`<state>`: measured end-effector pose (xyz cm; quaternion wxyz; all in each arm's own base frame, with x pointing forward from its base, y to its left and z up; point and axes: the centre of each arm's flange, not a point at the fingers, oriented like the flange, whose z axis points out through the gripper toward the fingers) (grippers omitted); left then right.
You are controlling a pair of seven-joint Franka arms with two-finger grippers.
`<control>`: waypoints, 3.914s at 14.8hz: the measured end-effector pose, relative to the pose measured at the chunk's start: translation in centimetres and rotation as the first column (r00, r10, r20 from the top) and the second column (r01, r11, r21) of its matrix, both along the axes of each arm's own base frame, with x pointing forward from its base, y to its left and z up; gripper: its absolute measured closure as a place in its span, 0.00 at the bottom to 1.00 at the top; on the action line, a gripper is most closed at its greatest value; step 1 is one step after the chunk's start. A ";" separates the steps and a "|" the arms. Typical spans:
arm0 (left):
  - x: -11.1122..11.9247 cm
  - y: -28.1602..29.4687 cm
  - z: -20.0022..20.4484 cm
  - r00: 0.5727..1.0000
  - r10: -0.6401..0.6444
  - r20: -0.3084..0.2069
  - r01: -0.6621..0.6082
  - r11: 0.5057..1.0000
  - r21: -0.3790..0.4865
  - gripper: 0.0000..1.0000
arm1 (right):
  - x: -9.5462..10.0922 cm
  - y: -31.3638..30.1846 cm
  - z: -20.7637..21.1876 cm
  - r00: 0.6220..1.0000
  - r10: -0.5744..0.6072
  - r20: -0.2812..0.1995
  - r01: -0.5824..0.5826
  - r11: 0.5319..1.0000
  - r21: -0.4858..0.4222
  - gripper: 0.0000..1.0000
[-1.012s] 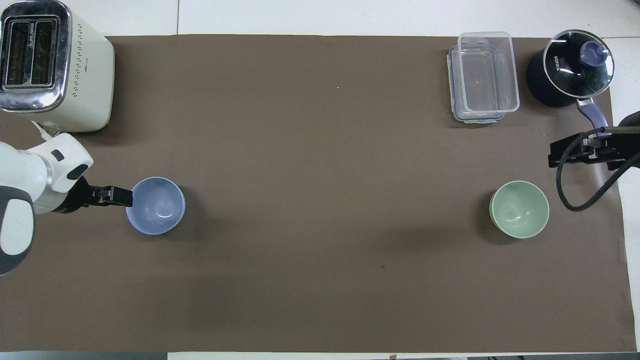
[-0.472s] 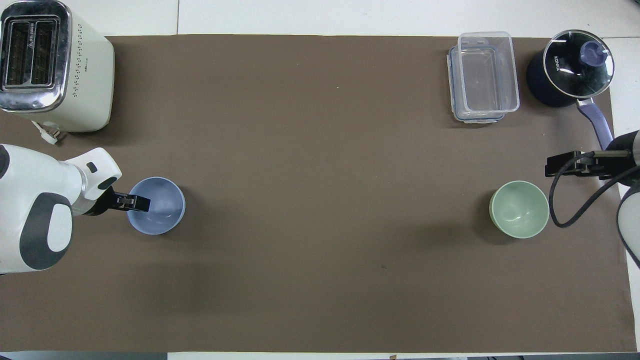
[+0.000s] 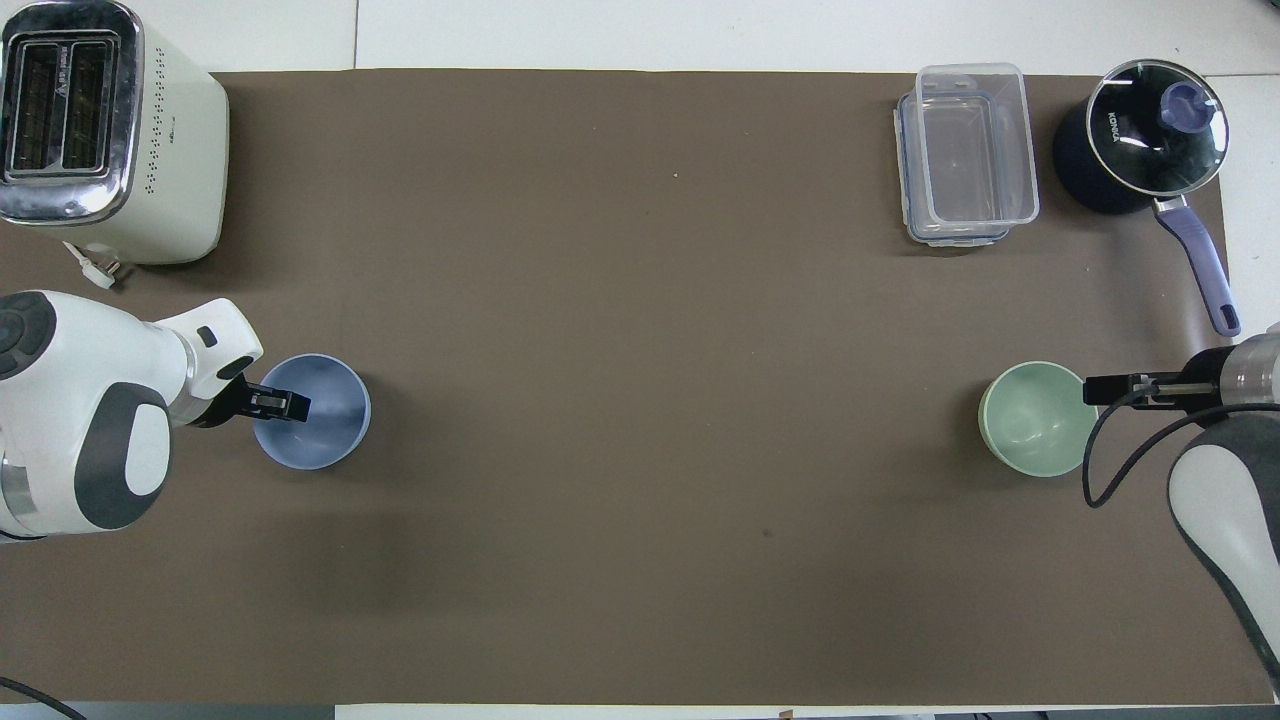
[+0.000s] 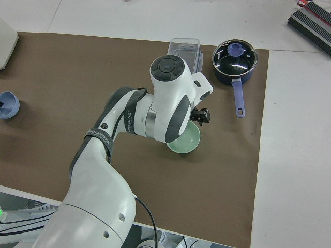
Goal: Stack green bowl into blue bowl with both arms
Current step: 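Slide the blue bowl toward the table center while the right gripper grasps the green bowl, then release the blue bowl with the left gripper while the right gripper carries the green bowl, then lower the green bowl into the blue bowl while the left gripper returns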
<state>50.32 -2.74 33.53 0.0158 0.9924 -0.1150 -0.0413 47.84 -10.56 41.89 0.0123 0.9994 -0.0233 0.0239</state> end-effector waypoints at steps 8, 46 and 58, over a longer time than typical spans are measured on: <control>0.5 -0.1 0.2 1.000 -0.016 0.015 0.016 1.000 -0.002 0.96 | -0.6 -2.2 -7.8 1.000 -0.030 0.000 0.030 1.000 0.003 0.00; 5.4 -7.7 17.1 0.982 0.181 -0.048 -0.183 0.982 -0.053 0.00 | 0.3 27.9 2.4 0.997 0.058 0.056 -0.067 0.984 0.167 0.96; 3.2 -3.0 26.5 0.990 0.132 -0.055 -0.133 0.991 -0.001 0.00 | 0.6 39.4 -4.2 0.986 0.145 0.077 -0.157 0.970 0.184 0.96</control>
